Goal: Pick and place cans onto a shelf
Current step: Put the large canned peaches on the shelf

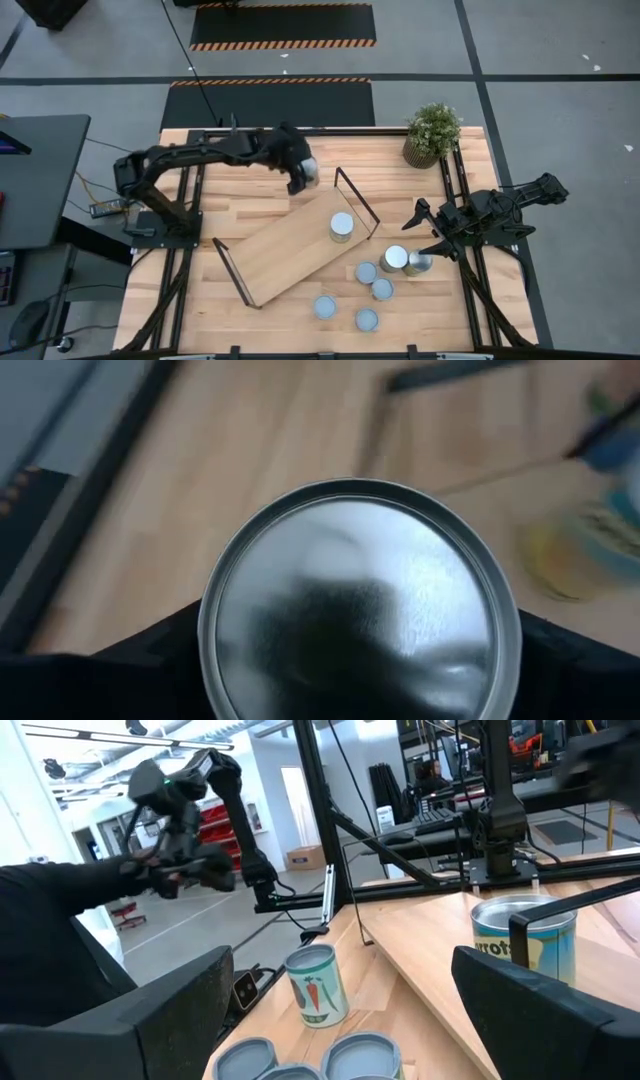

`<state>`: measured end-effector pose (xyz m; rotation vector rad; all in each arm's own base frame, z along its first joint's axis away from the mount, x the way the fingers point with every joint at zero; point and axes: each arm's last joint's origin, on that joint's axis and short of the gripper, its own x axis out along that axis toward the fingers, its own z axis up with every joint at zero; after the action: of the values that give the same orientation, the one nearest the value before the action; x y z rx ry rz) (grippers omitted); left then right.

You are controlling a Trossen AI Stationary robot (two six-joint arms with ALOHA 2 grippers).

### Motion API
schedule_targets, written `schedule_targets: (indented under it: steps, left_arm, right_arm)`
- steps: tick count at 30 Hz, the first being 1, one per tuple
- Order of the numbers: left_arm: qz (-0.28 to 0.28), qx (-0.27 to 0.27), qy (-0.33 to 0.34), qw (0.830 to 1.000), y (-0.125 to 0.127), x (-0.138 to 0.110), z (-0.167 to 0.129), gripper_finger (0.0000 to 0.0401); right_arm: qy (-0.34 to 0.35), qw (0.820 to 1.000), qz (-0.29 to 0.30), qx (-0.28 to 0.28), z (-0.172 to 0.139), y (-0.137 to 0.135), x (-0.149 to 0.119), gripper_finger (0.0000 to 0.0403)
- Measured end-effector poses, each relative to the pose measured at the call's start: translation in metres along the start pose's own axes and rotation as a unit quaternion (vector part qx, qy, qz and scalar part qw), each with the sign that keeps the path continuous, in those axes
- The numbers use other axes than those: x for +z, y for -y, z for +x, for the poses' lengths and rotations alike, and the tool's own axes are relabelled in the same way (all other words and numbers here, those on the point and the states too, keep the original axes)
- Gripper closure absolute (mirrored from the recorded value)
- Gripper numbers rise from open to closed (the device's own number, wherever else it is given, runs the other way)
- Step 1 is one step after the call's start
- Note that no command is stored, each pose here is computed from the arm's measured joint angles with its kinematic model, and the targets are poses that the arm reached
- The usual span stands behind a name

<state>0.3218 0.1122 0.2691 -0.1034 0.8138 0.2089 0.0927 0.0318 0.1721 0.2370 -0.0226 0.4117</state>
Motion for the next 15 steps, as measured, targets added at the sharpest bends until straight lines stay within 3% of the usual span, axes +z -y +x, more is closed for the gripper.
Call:
schedule_targets:
  steps: [3, 8, 15]
  left_arm:
    - [0.004, -0.017, -0.011, 1.0, 0.022, -0.001, 0.002, 0.008]
    - [0.004, 0.006, -0.008, 1.0, 0.053, -0.001, 0.012, 0.0079]
    - [-0.021, 0.036, 0.022, 0.999, 0.073, 0.002, 0.025, 0.0079]
  right_arm:
    - [0.0, 1.0, 0.0, 0.0, 0.0, 0.0, 0.0, 0.002]
    - [0.0, 1.0, 0.0, 0.0, 0.0, 0.0, 0.0, 0.002]
    - [0.0, 1.0, 0.0, 0.0, 0.0, 0.0, 0.0, 0.002]
